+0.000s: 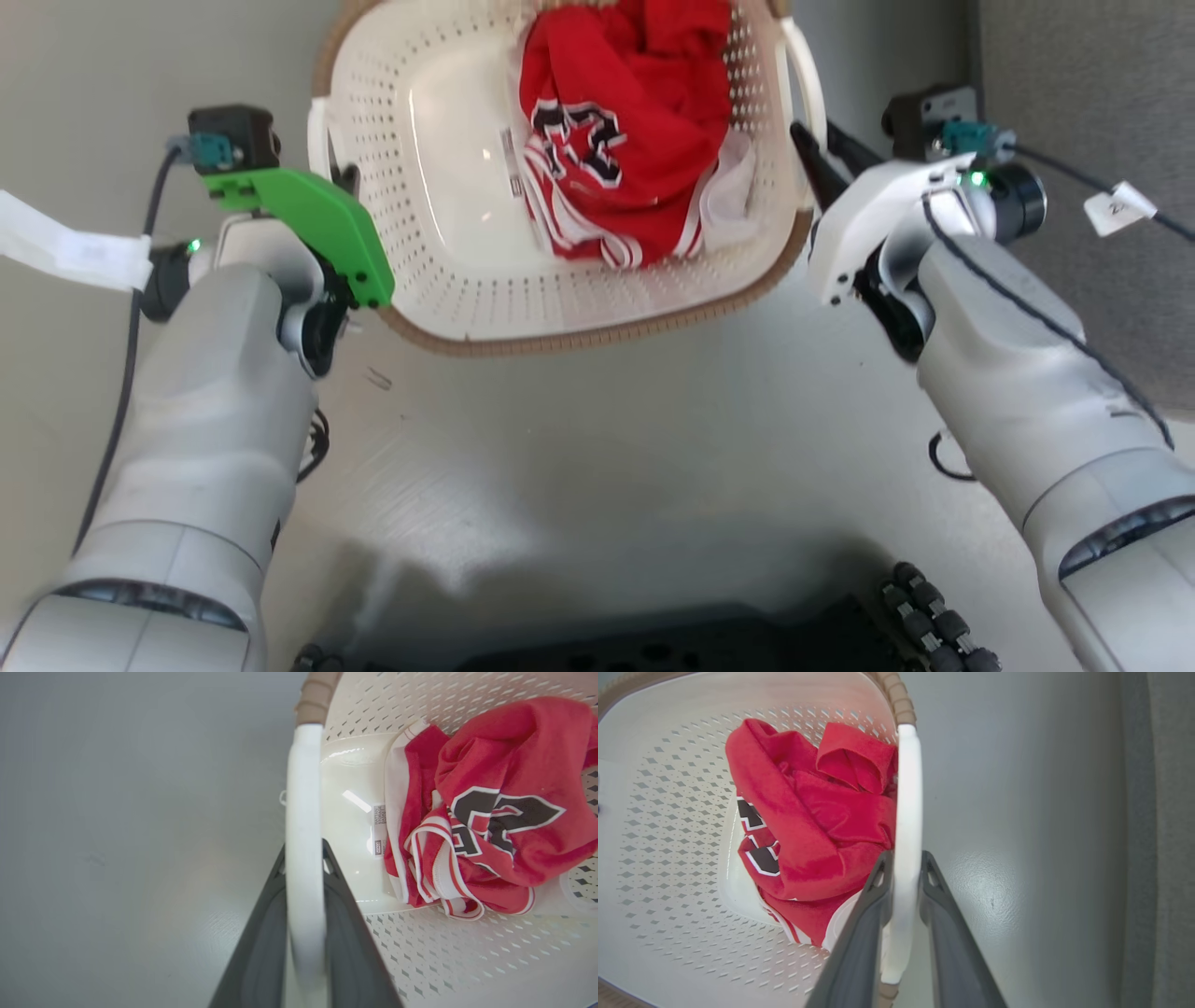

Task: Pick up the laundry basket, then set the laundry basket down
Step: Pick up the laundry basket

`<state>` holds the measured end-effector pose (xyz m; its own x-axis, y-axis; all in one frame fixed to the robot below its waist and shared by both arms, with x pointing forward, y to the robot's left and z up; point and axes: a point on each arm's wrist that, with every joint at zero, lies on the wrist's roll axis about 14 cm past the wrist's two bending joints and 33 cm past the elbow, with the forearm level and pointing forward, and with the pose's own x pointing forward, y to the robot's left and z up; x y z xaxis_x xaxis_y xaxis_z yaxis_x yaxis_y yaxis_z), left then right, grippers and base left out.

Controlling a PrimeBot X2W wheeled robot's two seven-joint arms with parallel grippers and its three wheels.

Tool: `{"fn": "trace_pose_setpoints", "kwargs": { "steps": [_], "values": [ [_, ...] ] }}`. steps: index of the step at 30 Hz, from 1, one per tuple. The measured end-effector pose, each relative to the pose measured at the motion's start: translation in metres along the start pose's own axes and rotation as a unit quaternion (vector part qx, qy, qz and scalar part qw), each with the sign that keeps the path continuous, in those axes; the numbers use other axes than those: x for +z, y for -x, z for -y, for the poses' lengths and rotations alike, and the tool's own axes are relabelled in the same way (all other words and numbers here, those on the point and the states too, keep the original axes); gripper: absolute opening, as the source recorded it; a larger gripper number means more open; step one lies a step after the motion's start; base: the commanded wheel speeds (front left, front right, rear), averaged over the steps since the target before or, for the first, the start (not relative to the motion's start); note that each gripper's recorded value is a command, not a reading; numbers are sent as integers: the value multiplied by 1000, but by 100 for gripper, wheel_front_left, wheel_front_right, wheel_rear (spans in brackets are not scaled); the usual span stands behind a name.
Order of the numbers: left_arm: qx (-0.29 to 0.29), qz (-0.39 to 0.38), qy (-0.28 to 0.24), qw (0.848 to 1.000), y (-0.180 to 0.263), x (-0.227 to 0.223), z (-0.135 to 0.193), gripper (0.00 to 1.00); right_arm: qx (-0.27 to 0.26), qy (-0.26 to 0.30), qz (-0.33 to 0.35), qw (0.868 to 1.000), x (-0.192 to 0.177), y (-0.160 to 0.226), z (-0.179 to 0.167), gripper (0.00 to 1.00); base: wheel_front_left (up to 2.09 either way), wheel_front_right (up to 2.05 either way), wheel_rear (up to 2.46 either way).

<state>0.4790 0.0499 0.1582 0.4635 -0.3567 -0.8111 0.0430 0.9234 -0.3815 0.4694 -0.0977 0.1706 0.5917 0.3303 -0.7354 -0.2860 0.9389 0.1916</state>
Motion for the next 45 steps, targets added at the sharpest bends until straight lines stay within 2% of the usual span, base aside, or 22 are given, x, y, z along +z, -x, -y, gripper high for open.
{"fn": "trace_pose_setpoints", "kwargs": {
  "steps": [22, 32, 39, 45],
  "values": [
    [-6, -51, 4, 999, 71, -32, 24, 0, -3, -34, -51, 998, -20, 78, -28, 0, 0, 0, 0],
    [-11, -52, 13, 999, 103, -28, 37, 0, 1, -52, -42, 998, -8, 108, -41, 0, 0, 0, 0],
    [-13, -34, 11, 999, 128, -18, 45, 0, 8, -43, -25, 999, 8, 129, -52, 0, 0, 0, 0],
    [-13, -30, 9, 999, 144, -18, 49, 0, 11, -50, -25, 998, 8, 143, -59, 0, 0, 0, 0]
  ]
}}
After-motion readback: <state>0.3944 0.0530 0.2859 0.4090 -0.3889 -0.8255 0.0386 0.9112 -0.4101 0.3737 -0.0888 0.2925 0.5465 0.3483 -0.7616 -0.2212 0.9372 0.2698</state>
